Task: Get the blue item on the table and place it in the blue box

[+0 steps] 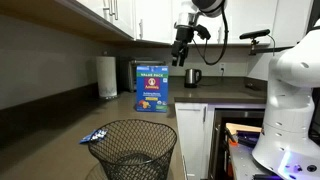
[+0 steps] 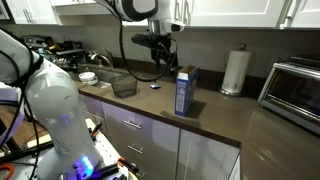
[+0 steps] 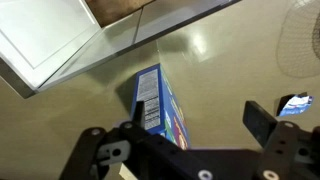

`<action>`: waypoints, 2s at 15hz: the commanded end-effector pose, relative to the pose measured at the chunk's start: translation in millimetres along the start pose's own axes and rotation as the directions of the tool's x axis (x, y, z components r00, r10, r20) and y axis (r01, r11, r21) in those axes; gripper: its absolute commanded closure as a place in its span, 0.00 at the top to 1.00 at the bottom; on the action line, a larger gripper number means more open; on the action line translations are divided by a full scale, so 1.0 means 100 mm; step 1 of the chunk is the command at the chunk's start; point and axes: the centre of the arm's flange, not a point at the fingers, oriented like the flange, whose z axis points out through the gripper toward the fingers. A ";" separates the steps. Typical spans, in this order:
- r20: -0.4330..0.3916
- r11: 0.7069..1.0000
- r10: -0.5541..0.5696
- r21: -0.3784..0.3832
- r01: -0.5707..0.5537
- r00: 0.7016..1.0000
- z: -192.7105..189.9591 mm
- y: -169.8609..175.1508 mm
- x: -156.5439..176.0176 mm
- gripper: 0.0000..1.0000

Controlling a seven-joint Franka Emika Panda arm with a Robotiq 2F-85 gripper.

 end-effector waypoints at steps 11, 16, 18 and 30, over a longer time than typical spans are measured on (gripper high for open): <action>0.070 0.997 -0.076 0.007 0.075 0.995 0.25 -0.26 0.24 1.00; 0.135 0.985 -0.169 -0.006 0.172 0.976 0.41 -0.66 0.55 1.00; 0.165 0.979 -0.202 -0.006 0.206 0.965 0.48 -0.81 0.71 1.00; 0.143 0.964 -0.261 -0.024 0.267 0.955 0.89 -1.27 1.19 1.00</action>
